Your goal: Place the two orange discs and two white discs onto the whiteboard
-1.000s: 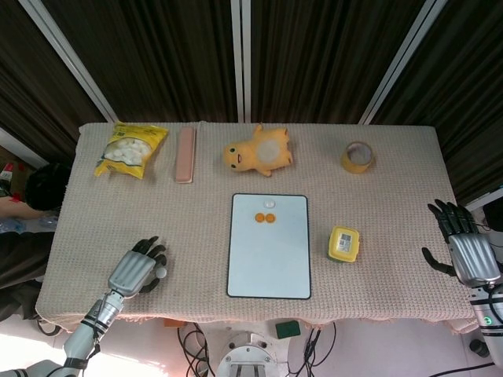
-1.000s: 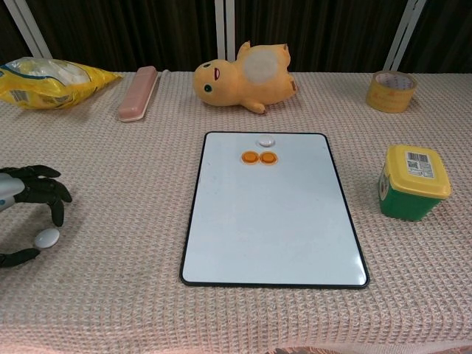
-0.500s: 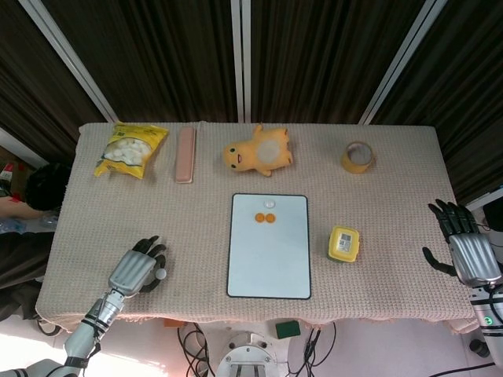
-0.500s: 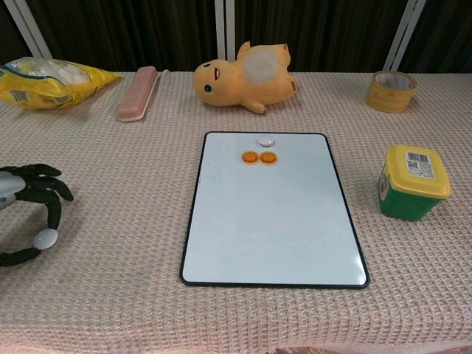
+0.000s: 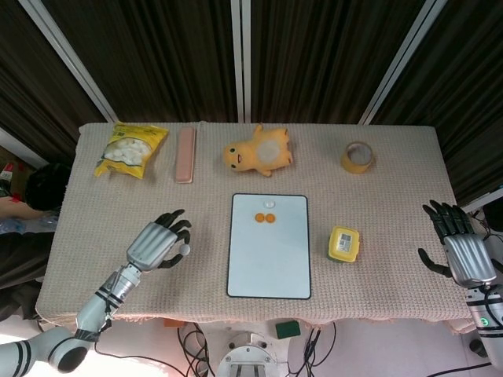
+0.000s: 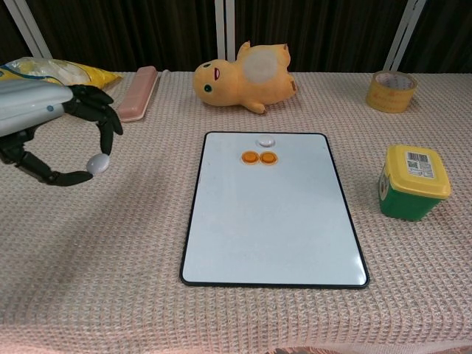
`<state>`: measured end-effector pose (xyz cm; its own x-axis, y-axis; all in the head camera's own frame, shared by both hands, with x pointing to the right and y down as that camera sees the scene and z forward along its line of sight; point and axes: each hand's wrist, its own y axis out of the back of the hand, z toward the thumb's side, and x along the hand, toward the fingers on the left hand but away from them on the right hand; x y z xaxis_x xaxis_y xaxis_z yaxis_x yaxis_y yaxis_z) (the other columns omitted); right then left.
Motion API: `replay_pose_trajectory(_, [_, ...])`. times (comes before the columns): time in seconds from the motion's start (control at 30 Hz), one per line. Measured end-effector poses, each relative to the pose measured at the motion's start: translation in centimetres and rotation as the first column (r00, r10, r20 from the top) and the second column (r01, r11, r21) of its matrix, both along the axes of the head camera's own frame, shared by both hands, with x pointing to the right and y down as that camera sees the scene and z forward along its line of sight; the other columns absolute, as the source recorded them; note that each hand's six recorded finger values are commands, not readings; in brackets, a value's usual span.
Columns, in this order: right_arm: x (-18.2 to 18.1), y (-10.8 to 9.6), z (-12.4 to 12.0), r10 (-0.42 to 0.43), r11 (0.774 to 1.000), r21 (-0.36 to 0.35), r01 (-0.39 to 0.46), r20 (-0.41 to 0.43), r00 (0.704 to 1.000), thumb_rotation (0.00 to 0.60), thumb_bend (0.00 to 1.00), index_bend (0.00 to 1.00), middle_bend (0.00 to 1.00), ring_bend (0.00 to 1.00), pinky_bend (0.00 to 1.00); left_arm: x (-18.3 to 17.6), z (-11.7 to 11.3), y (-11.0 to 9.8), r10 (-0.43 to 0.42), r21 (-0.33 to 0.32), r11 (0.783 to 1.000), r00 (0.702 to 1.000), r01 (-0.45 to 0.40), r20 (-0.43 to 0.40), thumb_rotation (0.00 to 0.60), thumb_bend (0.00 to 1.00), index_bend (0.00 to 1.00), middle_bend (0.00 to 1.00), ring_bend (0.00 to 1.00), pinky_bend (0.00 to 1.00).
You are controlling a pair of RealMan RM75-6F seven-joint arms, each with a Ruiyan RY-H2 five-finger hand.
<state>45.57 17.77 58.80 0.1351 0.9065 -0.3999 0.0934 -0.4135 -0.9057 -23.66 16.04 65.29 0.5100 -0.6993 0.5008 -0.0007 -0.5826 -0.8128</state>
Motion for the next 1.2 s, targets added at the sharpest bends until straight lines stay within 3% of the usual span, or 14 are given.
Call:
replay_pose_trajectory(0.23, [0.3,0.0,-0.2,0.011,1.000,0.003,-0.011,-0.012,1.000,0.600,0.34,0.00,0.00,0.00,0.00,6.9,1.1,-4.9,0.114,0.010,0.994,0.993,-0.113,-0.044,0.600,0.31,0.52,0.31,0.10,0.23])
replay_pose_trajectory(0.53, [0.8,-0.1,-0.6,0.027,1.000,0.013,-0.026,-0.027,0.999,0.600,0.34,0.00,0.00,0.00,0.00,11.6,5.1,-10.2,0.126,0.005,0.992,0.992,-0.126,-0.020,0.600,0.31,0.53,0.34,0.13,0.26])
replay_pose_trajectory(0.83, [0.5,0.1,-0.2,0.026,1.000,0.004,-0.026,-0.024,0.999,0.600,0.34,0.00,0.00,0.00,0.00,15.4,8.7,-12.0,0.140,-0.050,0.989,0.990,-0.139,0.015,0.600,0.31,0.53,0.36,0.15,0.28])
replay_pose_trajectory(1.2, [1.4,0.3,-0.4,0.048,0.999,0.007,-0.048,-0.022,0.999,0.600,0.34,0.00,0.00,0.00,0.00,17.6,10.3,-12.9,0.141,-0.096,0.986,0.989,-0.136,0.041,0.600,0.31,0.53,0.36,0.16,0.27])
